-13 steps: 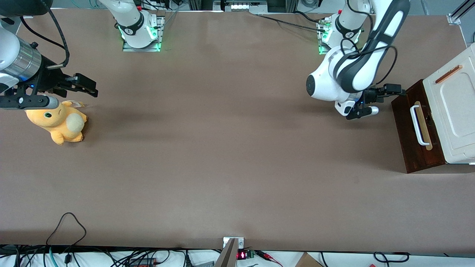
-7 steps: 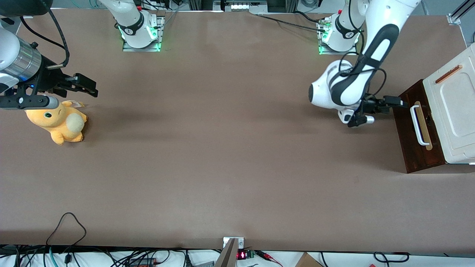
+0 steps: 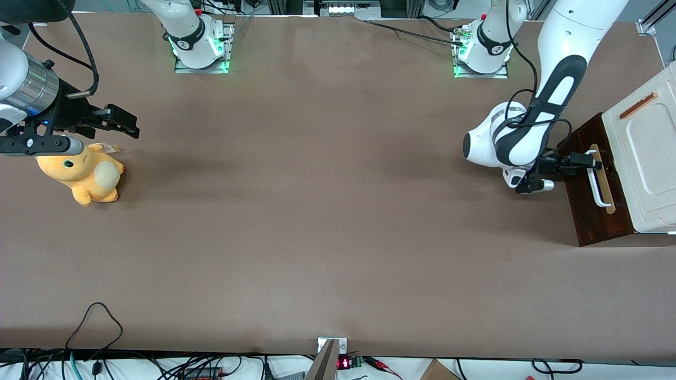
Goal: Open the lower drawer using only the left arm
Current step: 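Close the left gripper around the white bar handle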
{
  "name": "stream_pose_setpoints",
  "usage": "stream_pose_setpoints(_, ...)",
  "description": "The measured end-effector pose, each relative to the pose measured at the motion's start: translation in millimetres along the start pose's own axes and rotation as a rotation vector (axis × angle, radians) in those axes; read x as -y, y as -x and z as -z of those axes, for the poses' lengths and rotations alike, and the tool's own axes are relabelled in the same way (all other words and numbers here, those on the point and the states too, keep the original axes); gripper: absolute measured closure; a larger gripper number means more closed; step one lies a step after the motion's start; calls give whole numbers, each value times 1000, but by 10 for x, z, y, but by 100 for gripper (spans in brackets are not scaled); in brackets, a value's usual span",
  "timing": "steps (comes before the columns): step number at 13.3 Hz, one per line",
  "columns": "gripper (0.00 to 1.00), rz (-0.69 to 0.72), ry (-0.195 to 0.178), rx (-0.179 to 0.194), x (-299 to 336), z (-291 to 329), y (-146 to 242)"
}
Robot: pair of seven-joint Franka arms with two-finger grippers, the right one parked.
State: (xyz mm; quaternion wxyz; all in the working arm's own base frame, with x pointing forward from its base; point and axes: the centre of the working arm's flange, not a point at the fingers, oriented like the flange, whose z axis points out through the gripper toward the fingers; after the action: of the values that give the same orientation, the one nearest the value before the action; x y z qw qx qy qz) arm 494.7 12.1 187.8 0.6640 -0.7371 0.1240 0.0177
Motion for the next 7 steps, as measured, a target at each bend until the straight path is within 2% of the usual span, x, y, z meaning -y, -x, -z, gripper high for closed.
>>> stream_pose_setpoints(4, 3, -13, 2, 2, 25, -108, -32)
stream_pose_setpoints(7, 11, -28, 4, 7, -43, -135, -22)
